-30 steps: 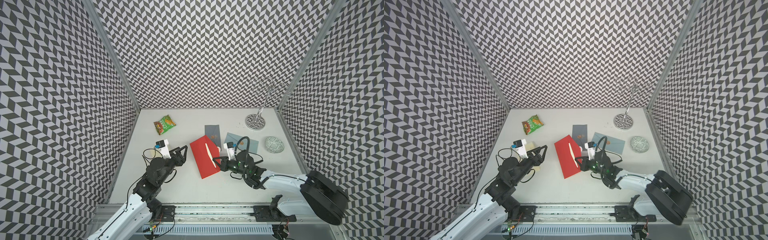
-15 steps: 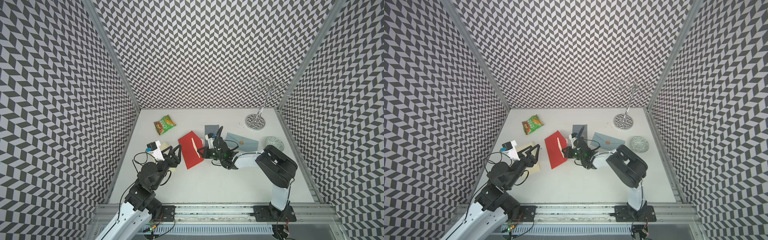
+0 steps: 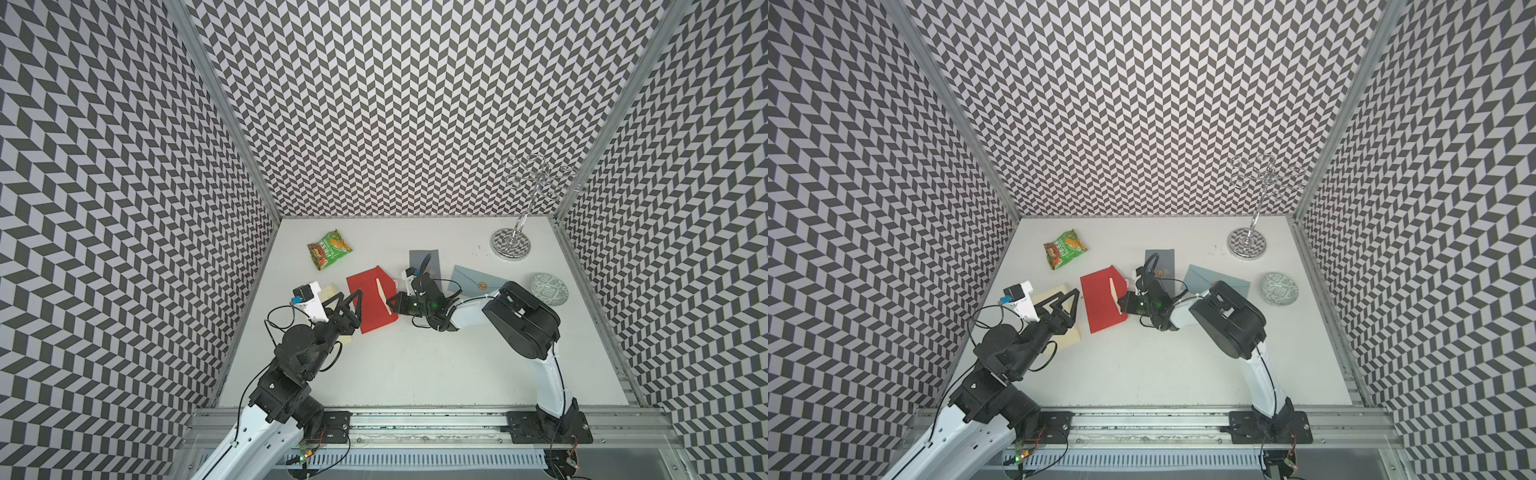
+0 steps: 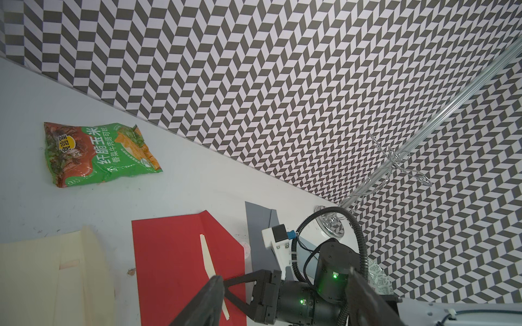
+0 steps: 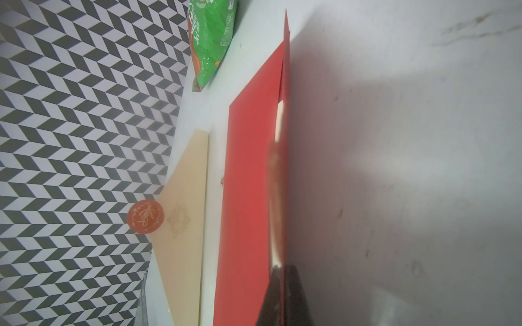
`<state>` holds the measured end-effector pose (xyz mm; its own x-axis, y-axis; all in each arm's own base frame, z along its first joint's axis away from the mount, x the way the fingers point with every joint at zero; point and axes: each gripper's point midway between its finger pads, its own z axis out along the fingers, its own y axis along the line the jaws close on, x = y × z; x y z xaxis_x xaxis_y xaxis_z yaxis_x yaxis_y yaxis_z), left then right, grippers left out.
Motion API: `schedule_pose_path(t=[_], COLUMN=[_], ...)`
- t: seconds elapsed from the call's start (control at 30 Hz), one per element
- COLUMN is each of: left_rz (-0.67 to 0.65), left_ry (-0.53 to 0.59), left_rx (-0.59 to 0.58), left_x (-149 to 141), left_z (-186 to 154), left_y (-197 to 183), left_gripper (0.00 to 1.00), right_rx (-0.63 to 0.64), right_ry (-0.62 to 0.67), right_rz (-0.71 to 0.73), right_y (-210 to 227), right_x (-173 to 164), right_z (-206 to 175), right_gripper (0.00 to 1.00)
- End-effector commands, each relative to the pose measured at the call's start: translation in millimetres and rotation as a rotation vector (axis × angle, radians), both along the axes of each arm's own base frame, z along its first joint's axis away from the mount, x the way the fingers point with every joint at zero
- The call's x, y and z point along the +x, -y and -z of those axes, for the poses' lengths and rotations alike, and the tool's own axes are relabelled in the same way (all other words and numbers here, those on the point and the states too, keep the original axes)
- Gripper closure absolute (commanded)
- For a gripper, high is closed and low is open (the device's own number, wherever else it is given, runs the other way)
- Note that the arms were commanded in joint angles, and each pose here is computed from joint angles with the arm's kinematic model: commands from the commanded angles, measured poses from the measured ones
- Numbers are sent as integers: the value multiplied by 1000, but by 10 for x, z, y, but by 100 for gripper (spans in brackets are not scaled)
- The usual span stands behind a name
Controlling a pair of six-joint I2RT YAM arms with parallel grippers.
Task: Open the envelope
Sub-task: Place the envelope at the center of the board, then move the envelope to the center of the board.
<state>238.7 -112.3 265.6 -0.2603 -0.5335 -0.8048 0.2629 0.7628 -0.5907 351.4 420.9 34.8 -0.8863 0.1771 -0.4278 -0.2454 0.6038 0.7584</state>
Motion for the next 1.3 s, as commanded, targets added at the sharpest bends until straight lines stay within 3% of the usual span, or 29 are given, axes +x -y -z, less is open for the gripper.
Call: schedule_pose_path(t=[0.0,0.27,0.6,0.77,0.9,1.27], left_rz=[6,8,7,15,23,42], left_ry=[9,8,3,1,1,-9], left_rx=[7,4,6,2,2,23], left_x=[3,-5,2,1,11,57], left_z=[-6,-5,25,42,47,85], left_y=[5,6,8,22,44,109], left_gripper=[29,28,28,28,28,22], right_rx=[-2,-44,-129,-232,-302,-359], right_ry=[-6,0,198,249,196,124], right_rz=[-18,-18,15,138,195,182], right_y=[-120,-161,185,682,1005,1085], right_x=[-13,-10,-1,160,310,540], right_z=[49,59,-661,-804,-581,-226], right_gripper=[100,96,56,52,51,51])
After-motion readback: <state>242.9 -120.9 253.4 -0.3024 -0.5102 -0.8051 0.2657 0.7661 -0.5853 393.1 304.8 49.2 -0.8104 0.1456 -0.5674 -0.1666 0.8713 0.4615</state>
